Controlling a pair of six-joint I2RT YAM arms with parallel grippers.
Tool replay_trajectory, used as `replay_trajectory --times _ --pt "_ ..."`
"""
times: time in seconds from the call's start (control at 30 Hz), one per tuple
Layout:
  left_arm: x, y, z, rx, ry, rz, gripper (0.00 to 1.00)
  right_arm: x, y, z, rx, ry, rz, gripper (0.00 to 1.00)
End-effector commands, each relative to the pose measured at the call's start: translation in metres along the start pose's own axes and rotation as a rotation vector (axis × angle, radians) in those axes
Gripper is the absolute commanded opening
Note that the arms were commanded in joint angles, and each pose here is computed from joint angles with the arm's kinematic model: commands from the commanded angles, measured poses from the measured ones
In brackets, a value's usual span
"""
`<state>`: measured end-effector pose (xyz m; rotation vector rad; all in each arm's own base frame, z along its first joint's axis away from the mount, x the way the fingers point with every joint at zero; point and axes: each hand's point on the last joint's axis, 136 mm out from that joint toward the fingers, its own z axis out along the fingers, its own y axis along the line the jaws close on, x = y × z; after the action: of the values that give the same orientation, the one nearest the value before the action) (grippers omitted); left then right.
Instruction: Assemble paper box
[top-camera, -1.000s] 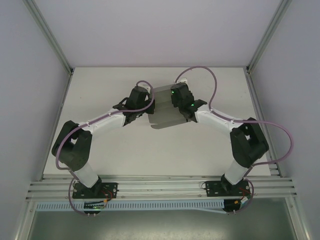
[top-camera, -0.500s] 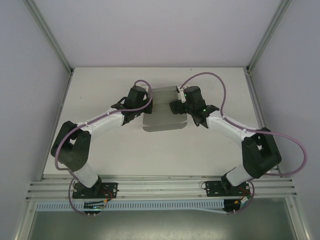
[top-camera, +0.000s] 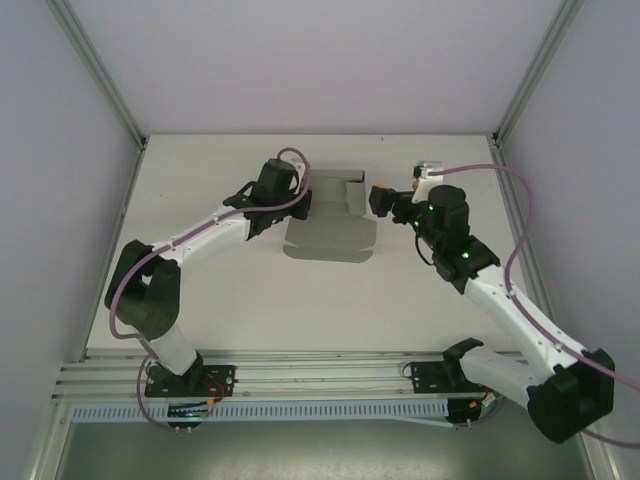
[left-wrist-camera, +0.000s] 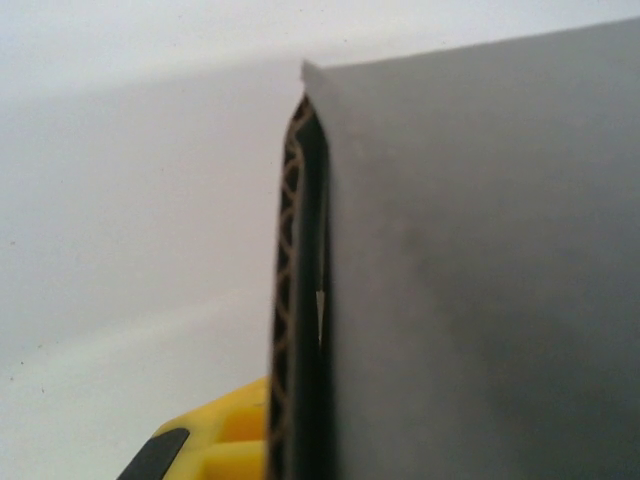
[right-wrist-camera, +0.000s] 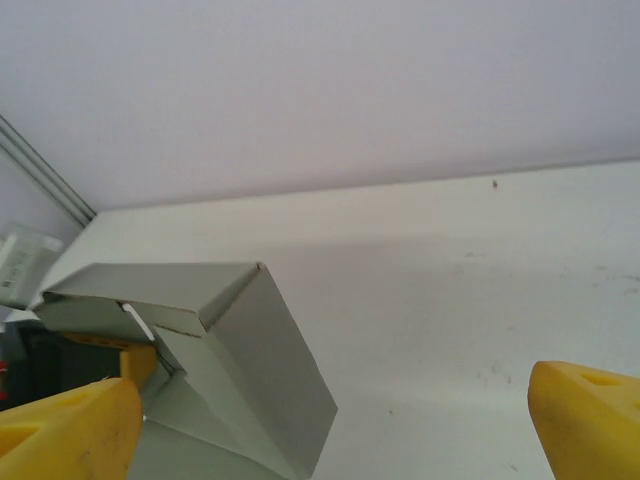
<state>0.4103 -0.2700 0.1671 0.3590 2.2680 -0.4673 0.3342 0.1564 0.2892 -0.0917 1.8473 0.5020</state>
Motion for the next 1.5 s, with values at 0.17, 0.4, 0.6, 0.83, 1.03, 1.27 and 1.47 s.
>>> replay_trajectory --times 0.17,0.4,0.6,0.83,1.03,1.27,1.47 --pt "0.004 -0.008 0.009 0.047 0.074 0.041 0.00 0.064 0.008 0.023 -0.157 0.265 -0.075 0.91" --pt "0.009 -0.009 0.011 0.055 0.087 0.038 0.00 0.066 0.009 0.060 -0.169 0.327 -0.128 0.72" --pt "0.009 -0.009 0.008 0.054 0.083 0.037 0.00 0.079 0.014 0.086 -0.203 0.402 -0.090 0.65" --pt "0.007 -0.005 0.004 0.031 0.066 0.030 0.00 0.099 0.007 0.098 -0.139 0.479 -0.084 0.46" --pt "0.002 -0.004 0.000 0.015 0.055 0.010 0.00 0.098 -0.029 0.109 0.172 0.439 -0.128 0.11" --pt "-0.001 -0.004 -0.001 -0.010 0.039 -0.063 0.00 0.089 -0.076 0.118 0.639 0.371 -0.223 0.00" --pt "-0.008 0.003 -0.004 -0.057 0.020 -0.126 0.00 0.087 -0.124 0.095 1.003 0.296 -0.132 0.00"
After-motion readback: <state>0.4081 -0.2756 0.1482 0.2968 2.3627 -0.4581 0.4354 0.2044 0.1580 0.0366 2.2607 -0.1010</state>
